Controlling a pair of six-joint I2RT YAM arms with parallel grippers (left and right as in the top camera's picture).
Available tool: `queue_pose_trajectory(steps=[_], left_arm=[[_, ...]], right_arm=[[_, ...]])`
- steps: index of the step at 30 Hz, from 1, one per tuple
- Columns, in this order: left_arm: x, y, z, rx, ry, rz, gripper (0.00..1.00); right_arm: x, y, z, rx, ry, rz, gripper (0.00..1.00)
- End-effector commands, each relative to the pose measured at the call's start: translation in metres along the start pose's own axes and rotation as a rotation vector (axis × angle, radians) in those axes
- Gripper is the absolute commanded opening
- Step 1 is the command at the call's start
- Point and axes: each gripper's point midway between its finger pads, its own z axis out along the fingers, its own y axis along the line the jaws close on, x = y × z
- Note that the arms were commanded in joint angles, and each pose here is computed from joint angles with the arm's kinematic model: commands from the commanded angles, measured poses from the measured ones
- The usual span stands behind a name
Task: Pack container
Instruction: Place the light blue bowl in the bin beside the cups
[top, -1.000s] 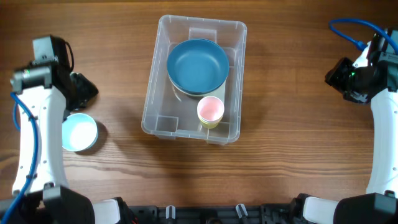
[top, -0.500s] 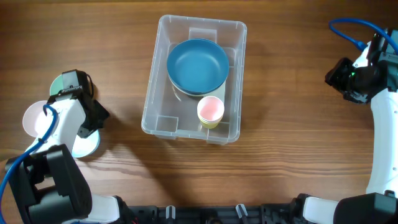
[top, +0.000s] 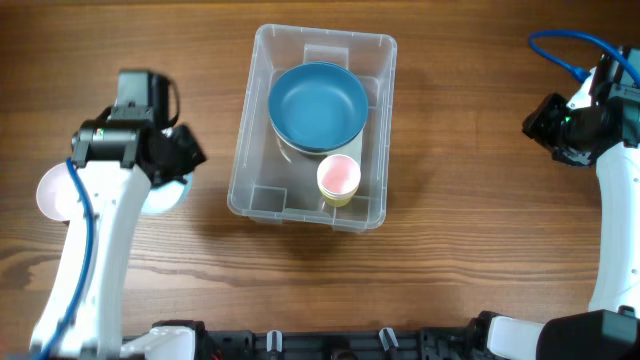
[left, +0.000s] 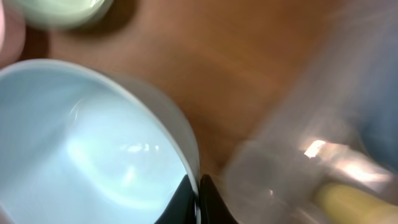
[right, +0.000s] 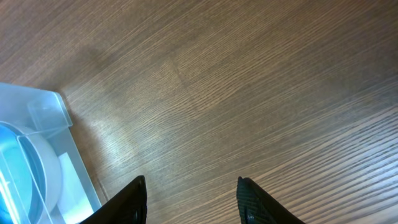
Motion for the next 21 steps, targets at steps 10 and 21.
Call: queue_pose_trajectory(steps=[10, 21], left_arm=[[0.103, -0.155, -0.027, 0.153, 0.095, 0.519, 0.04], [0.119, -0.162, 0.033, 0.044, 0.233, 0.567, 0.58]], right_arm=[[0.002, 0.001, 0.004, -0.004, 0.019, -0.018, 0.47], [0.002, 0.001, 0.004, -0.003, 0.018, -0.018, 0.47]])
